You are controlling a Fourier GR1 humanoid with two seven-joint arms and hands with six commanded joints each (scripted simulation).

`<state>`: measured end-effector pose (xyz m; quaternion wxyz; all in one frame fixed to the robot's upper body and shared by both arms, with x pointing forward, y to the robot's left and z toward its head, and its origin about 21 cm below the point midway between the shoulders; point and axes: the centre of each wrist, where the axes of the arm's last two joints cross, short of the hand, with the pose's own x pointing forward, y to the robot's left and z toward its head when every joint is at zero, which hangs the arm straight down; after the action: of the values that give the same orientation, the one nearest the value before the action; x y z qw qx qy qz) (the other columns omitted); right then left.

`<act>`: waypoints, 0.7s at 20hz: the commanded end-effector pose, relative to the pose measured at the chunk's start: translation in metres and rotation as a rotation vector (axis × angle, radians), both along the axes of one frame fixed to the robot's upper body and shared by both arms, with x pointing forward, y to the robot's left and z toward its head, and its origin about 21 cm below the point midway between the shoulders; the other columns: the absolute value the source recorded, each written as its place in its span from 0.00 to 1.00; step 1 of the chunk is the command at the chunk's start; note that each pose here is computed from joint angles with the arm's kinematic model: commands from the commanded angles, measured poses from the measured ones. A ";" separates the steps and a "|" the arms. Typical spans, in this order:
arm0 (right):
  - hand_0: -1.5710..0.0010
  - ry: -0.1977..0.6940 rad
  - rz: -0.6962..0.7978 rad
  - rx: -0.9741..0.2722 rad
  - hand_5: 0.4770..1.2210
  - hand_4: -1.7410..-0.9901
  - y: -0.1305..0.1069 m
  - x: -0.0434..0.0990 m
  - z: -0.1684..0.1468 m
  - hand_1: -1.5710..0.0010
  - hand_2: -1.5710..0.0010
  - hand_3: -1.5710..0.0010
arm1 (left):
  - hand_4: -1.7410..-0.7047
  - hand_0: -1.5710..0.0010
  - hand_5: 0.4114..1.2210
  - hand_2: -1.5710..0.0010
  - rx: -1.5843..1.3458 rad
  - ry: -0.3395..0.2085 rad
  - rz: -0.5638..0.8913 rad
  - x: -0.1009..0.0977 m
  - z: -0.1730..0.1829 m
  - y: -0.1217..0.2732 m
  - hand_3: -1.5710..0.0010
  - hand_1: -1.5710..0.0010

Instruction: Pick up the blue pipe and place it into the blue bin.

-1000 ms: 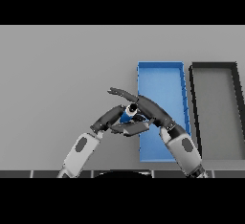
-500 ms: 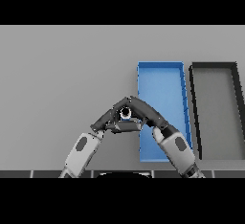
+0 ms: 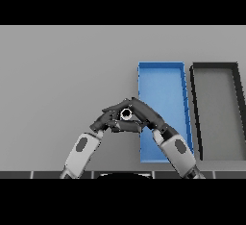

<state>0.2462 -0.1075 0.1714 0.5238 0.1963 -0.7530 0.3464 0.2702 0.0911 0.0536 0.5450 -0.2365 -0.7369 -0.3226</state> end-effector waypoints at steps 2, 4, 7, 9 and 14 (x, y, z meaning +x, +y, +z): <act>0.01 -0.006 -0.013 -0.017 0.97 0.01 0.004 -0.002 0.003 0.01 0.01 0.01 | 0.26 0.26 1.00 0.34 0.030 -0.016 -0.007 0.000 -0.001 0.003 0.41 0.32; 0.01 0.024 -0.017 -0.030 0.98 0.01 0.007 -0.003 0.001 0.01 0.00 0.01 | 0.44 0.52 1.00 0.58 0.071 -0.002 -0.052 0.001 -0.004 0.008 0.62 0.56; 0.00 0.027 -0.044 -0.028 0.99 0.00 0.008 -0.003 0.002 0.00 0.00 0.00 | 0.63 0.76 0.76 0.78 0.136 0.009 -0.045 0.001 0.002 0.006 0.81 0.78; 0.00 0.022 -0.054 -0.028 0.99 0.00 0.008 -0.003 0.003 0.00 0.00 0.00 | 0.70 0.84 0.54 0.86 0.144 0.036 -0.026 -0.001 0.003 0.007 0.88 0.86; 0.00 0.016 -0.035 0.006 1.00 0.00 0.011 -0.001 0.004 0.00 0.00 0.00 | 0.75 0.95 0.19 0.95 0.154 0.094 -0.001 0.000 -0.004 0.011 0.96 0.95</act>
<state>0.2449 -0.0966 0.1758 0.5345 0.1887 -0.7533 0.3334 0.2700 0.1025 0.0499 0.5953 -0.2093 -0.6834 -0.3671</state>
